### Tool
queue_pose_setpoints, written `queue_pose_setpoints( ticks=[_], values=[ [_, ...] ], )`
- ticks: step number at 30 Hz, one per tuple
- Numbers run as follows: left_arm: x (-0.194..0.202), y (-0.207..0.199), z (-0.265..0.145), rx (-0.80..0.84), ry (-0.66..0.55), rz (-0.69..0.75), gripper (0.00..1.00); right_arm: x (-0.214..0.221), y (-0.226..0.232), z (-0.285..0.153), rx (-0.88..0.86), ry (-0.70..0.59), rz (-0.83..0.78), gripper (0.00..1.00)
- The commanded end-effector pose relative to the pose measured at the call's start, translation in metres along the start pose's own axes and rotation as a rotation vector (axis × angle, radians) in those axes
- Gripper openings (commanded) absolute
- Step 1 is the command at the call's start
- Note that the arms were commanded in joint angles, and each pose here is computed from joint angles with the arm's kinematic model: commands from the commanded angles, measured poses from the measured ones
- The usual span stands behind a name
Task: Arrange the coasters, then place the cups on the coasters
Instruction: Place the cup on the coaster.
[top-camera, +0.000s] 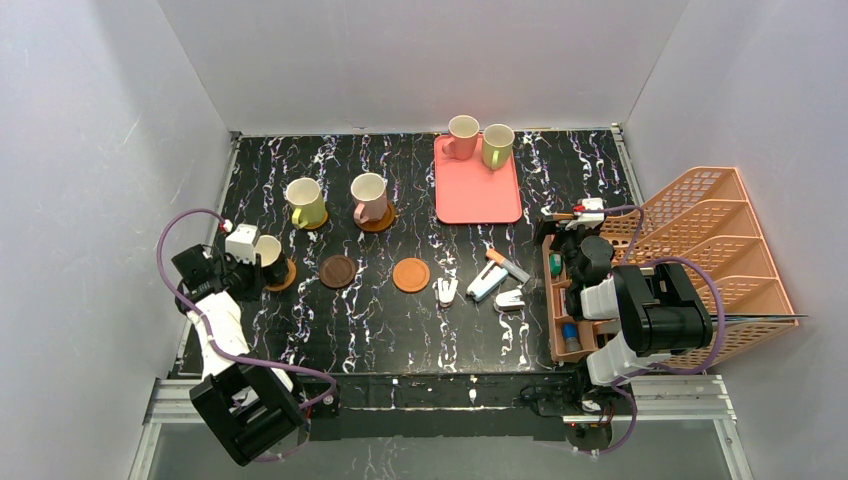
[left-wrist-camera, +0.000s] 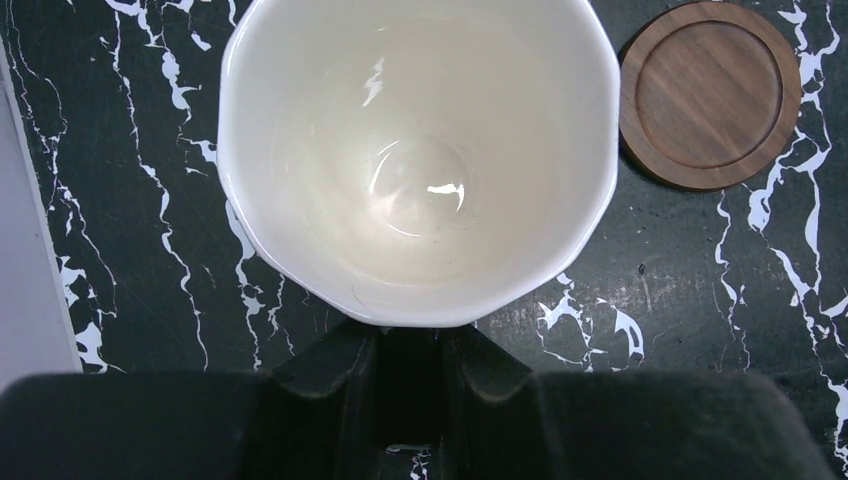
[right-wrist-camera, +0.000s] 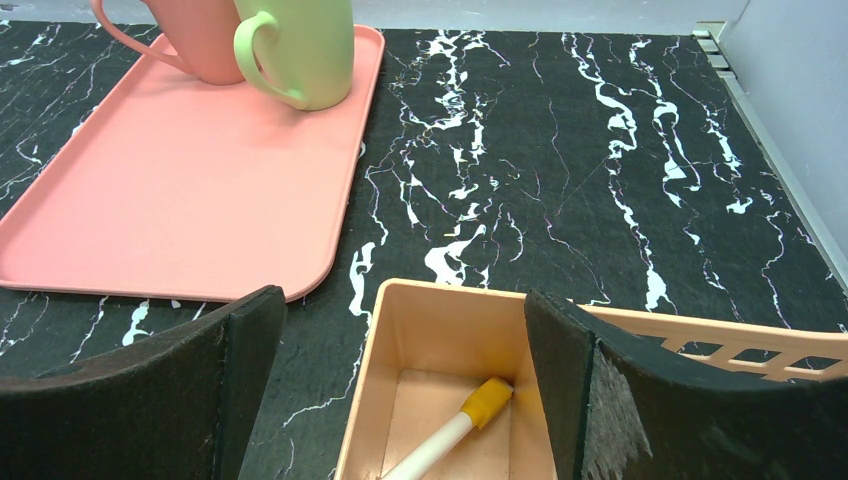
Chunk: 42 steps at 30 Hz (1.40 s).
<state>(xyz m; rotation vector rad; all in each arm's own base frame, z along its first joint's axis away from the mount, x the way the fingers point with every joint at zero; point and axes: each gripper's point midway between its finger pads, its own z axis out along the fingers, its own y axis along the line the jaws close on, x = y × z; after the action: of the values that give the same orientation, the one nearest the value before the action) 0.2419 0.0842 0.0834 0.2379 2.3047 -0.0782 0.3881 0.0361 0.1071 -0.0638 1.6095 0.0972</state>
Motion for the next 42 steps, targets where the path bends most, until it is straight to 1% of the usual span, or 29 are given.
queue_pose_setpoints(
  ticks=[1, 25, 29, 42],
  values=[
    [-0.0164, -0.0009, 0.0018, 0.02, -0.077, 0.041, 0.0, 0.0447, -0.0242, -0.0125, 0.101, 0.156, 0.015, 0.98],
    [-0.0113, -0.0029, 0.0057, 0.042, -0.06, 0.033, 0.0, 0.0443, -0.0243, -0.0124, 0.101, 0.155, 0.014, 0.98],
    [-0.0124, -0.002, 0.005, 0.035, -0.064, 0.03, 0.03, 0.0445, -0.0243, -0.0127, 0.101, 0.156, 0.014, 0.98],
    [-0.0152, -0.0006, 0.0001, 0.012, -0.071, 0.043, 0.19, 0.0444, -0.0243, -0.0124, 0.101, 0.156, 0.014, 0.98]
  ],
)
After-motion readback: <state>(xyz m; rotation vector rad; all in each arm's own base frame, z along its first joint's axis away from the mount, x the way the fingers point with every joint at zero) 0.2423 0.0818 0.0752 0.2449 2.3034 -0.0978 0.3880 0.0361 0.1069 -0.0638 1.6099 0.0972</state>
